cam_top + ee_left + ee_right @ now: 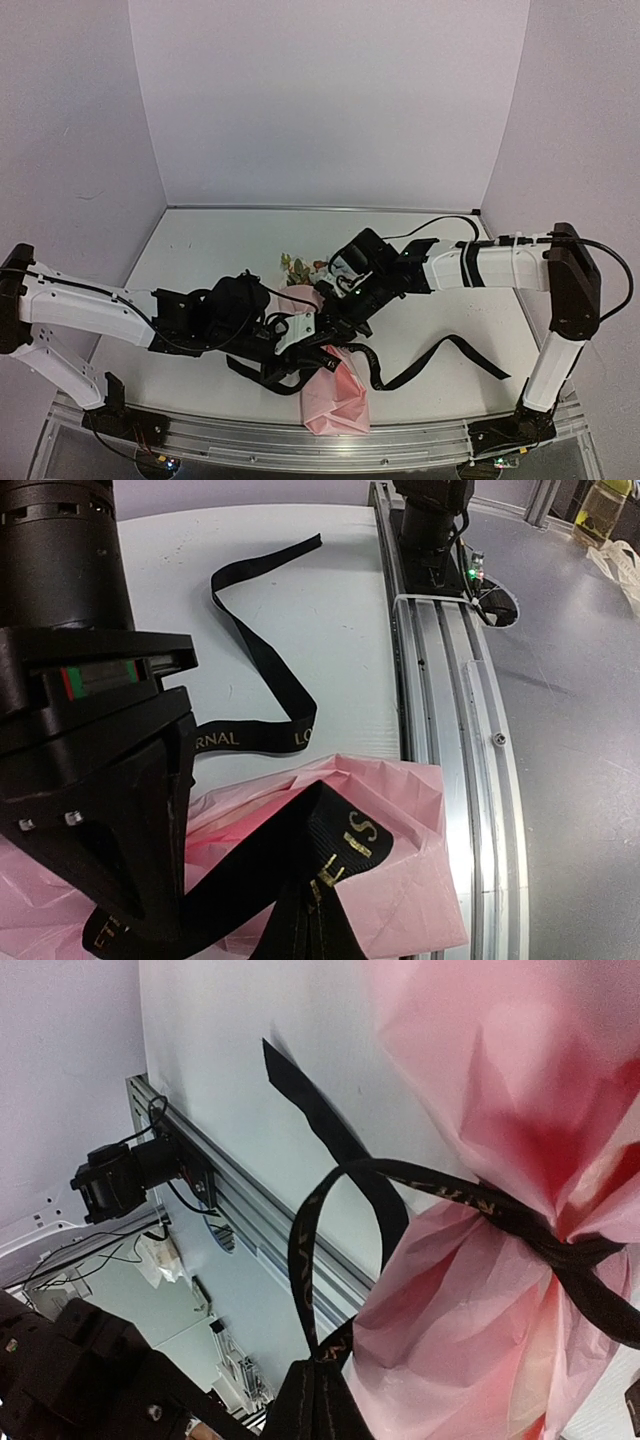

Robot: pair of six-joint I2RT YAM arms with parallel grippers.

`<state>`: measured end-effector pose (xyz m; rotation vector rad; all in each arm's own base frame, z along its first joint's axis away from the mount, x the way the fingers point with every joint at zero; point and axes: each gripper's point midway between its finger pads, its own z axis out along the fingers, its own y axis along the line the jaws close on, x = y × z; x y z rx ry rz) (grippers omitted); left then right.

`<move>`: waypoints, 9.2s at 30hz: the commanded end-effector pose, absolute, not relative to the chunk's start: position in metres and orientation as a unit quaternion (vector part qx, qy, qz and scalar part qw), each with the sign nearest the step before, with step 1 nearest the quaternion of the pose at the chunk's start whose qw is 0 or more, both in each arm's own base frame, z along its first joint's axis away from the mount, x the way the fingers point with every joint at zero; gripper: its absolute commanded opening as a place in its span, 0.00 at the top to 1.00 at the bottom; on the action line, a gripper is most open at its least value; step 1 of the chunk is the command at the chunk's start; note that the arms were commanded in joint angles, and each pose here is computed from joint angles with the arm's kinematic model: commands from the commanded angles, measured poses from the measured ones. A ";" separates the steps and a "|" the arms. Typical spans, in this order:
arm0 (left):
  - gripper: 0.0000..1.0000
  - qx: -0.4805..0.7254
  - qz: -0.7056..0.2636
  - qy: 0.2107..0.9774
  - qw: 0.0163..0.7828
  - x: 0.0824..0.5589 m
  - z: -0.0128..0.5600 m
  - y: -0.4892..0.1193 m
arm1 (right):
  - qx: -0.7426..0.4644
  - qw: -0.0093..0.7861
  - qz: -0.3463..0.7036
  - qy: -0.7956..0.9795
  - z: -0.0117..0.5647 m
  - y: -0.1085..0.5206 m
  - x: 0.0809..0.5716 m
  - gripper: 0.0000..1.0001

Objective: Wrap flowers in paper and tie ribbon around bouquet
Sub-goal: Pass from the left arm to the right, then pick up the left side of the half-tied ribbon at the center of the board, then cross the half-tied ribbon over the folded bouquet.

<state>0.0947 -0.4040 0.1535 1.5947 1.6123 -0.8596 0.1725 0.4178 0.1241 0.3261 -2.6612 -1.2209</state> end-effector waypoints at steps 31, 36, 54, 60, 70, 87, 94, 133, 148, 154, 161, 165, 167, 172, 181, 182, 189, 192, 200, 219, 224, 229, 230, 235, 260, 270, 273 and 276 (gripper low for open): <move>0.37 0.239 -0.286 0.849 0.375 0.181 0.149 -0.315 | 0.175 0.022 -0.185 -0.967 0.096 0.297 0.150 1.00; 0.46 0.029 -0.229 0.930 0.286 0.181 0.112 -0.268 | 0.179 0.026 -0.186 -0.966 0.096 0.299 0.149 1.00; 0.39 -0.086 -0.111 0.972 0.191 0.180 0.032 -0.225 | 0.192 0.018 -0.193 -0.962 0.098 0.304 0.151 1.00; 0.46 -0.075 -0.094 0.974 0.193 0.185 0.017 -0.226 | 0.189 0.021 -0.196 -0.962 0.096 0.308 0.152 1.00; 0.88 -0.068 -0.087 0.970 0.215 0.193 0.015 -0.226 | 0.188 0.020 -0.195 -0.962 0.097 0.308 0.152 1.00; 1.00 -0.178 -0.028 0.937 0.300 0.253 0.058 -0.119 | 0.193 0.010 -0.142 -0.971 0.086 0.290 0.149 1.00; 0.97 -0.114 -0.077 0.932 0.336 0.277 0.086 -0.149 | 0.198 -0.025 -0.090 -0.976 0.081 0.278 0.165 1.00; 0.52 0.408 -0.386 0.773 0.296 0.115 0.170 -0.420 | 0.167 -0.060 -0.090 -0.980 0.058 0.312 0.184 1.00; 0.75 0.439 -0.313 0.786 0.302 0.138 0.133 -0.446 | 0.203 -0.073 -0.041 -0.976 0.071 0.281 0.188 0.98; 0.76 0.458 -0.304 0.776 0.310 0.148 0.134 -0.455 | 0.191 -0.071 -0.033 -0.978 0.070 0.273 0.196 0.98; 0.71 0.464 -0.308 0.770 0.311 0.158 0.134 -0.452 | 0.202 -0.071 -0.024 -0.976 0.073 0.271 0.199 0.93; 0.69 0.475 -0.315 0.763 0.304 0.155 0.134 -0.451 | 0.194 -0.074 -0.017 -0.978 0.077 0.261 0.198 0.75; 0.69 0.478 -0.316 0.760 0.305 0.155 0.136 -0.452 | 0.171 -0.084 -0.002 -0.982 0.077 0.244 0.200 0.66; 0.67 0.477 -0.329 0.750 0.319 0.156 0.149 -0.456 | 0.085 -0.114 0.046 -0.989 0.073 0.197 0.212 0.49; 0.62 0.479 -0.343 0.739 0.328 0.164 0.159 -0.462 | -0.031 -0.150 0.064 -0.986 0.061 0.169 0.229 0.38; 0.62 0.478 -0.345 0.739 0.327 0.164 0.160 -0.462 | -0.032 -0.152 0.063 -0.986 0.060 0.169 0.229 0.38; 0.62 0.476 -0.354 0.736 0.325 0.161 0.164 -0.461 | -0.087 -0.159 0.085 -0.980 0.044 0.146 0.232 0.32; 0.62 0.472 -0.357 0.736 0.327 0.161 0.168 -0.460 | -0.110 -0.150 0.060 -0.981 0.032 0.155 0.241 0.31; 0.62 0.461 -0.351 0.742 0.338 0.163 0.174 -0.448 | -0.148 -0.138 0.080 -0.976 0.010 0.148 0.247 0.44; 0.43 0.465 -0.361 0.652 0.478 0.236 0.234 -0.386 | 0.231 -0.085 -0.295 -0.923 0.159 0.346 0.278 1.00; 0.42 0.526 -0.305 0.596 0.524 0.251 0.225 -0.391 | 0.308 -0.061 -0.330 -0.890 0.177 0.355 0.232 1.00; 0.42 0.587 -0.320 0.558 0.492 0.254 0.217 -0.412 | 0.345 -0.070 -0.320 -0.880 0.184 0.344 0.211 1.00; 0.41 0.597 -0.327 0.548 0.487 0.251 0.217 -0.415 | 0.352 -0.074 -0.315 -0.878 0.185 0.342 0.209 1.00; 0.41 0.621 -0.340 0.528 0.470 0.246 0.210 -0.423 | 0.376 -0.099 -0.297 -0.872 0.188 0.333 0.209 1.00; 0.48 0.630 -0.393 0.473 0.474 0.225 0.210 -0.469 | 0.423 -0.176 -0.292 -0.840 0.206 0.343 0.223 1.00; 0.82 0.609 -0.392 0.488 0.488 0.228 0.208 -0.476 | 0.414 -0.182 -0.272 -0.849 0.200 0.339 0.230 1.00; 0.98 0.584 -0.381 0.517 0.496 0.242 0.210 -0.478 | 0.385 -0.191 -0.250 -0.867 0.198 0.330 0.237 0.91; 1.00 0.551 -0.371 0.559 0.496 0.257 0.212 -0.478 | 0.360 -0.202 -0.229 -0.882 0.196 0.317 0.239 0.70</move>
